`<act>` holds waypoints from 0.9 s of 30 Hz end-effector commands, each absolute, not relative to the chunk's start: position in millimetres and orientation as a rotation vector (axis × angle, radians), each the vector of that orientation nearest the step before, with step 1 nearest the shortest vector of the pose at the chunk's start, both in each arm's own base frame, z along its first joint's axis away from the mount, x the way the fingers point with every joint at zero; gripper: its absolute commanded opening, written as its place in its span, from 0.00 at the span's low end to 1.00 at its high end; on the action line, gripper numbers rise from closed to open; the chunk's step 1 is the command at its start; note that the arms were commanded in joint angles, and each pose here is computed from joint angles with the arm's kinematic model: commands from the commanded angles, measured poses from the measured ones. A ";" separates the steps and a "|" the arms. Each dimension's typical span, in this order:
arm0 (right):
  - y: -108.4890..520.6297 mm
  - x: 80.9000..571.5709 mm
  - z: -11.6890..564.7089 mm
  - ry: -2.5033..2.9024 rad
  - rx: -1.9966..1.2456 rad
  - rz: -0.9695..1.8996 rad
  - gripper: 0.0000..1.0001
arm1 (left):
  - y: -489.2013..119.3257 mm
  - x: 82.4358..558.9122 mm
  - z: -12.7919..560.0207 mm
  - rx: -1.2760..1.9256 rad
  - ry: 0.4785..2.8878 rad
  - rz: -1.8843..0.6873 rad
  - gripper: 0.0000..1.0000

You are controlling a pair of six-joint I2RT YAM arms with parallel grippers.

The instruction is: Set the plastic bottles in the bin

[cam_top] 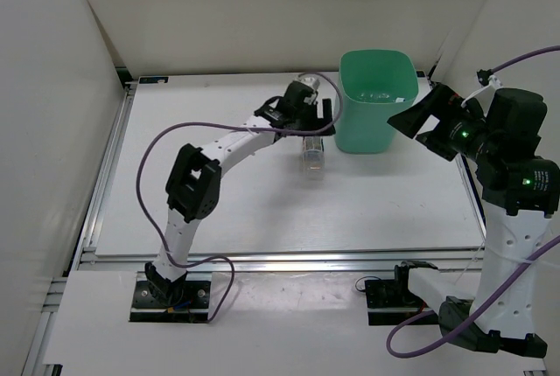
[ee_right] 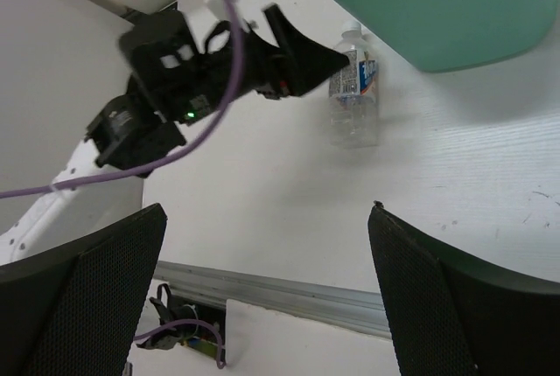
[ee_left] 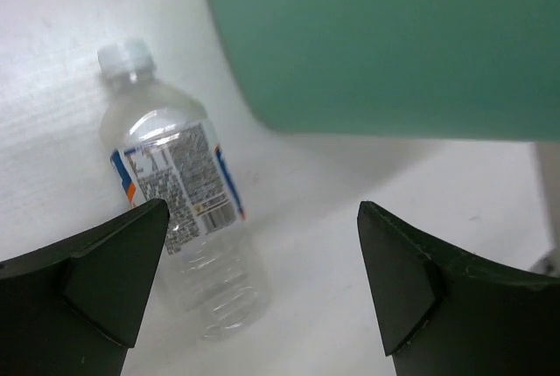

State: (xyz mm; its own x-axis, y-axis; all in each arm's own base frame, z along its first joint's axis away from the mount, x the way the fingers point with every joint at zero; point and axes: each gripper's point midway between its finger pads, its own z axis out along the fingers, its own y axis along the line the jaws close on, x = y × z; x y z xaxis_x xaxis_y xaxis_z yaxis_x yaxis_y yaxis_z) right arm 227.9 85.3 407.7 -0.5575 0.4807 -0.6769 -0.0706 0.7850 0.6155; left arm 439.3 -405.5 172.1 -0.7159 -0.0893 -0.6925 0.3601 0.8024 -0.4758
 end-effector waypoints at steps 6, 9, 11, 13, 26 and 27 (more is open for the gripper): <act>75.0 228.6 408.7 2.013 0.281 0.664 1.00 | -391.6 423.2 124.1 0.293 2.401 -0.538 1.00; 72.5 228.7 402.8 2.031 0.289 0.645 1.00 | -381.8 414.5 95.6 0.300 2.479 -0.477 1.00; 70.6 226.9 404.2 2.021 0.293 0.633 1.00 | -377.7 407.0 73.2 0.302 2.542 -0.451 1.00; 68.9 227.6 403.9 2.020 0.300 0.622 1.00 | -376.8 403.4 63.6 0.309 2.565 -0.448 1.00; 70.4 233.8 393.9 2.057 0.319 0.637 1.00 | -369.7 389.0 56.4 0.266 2.663 -0.583 0.64; 70.4 235.0 395.6 2.048 0.315 0.637 1.00 | -365.2 391.3 62.6 0.254 2.654 -0.586 0.64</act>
State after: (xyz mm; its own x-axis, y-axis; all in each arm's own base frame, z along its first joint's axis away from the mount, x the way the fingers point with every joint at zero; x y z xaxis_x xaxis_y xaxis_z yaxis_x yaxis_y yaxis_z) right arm 230.8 71.8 393.2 -0.5440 0.4643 -0.6989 -0.0171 0.8267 0.5624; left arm 399.4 -389.2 65.3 -0.8756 0.0863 -0.4752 0.2942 0.8756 -0.3831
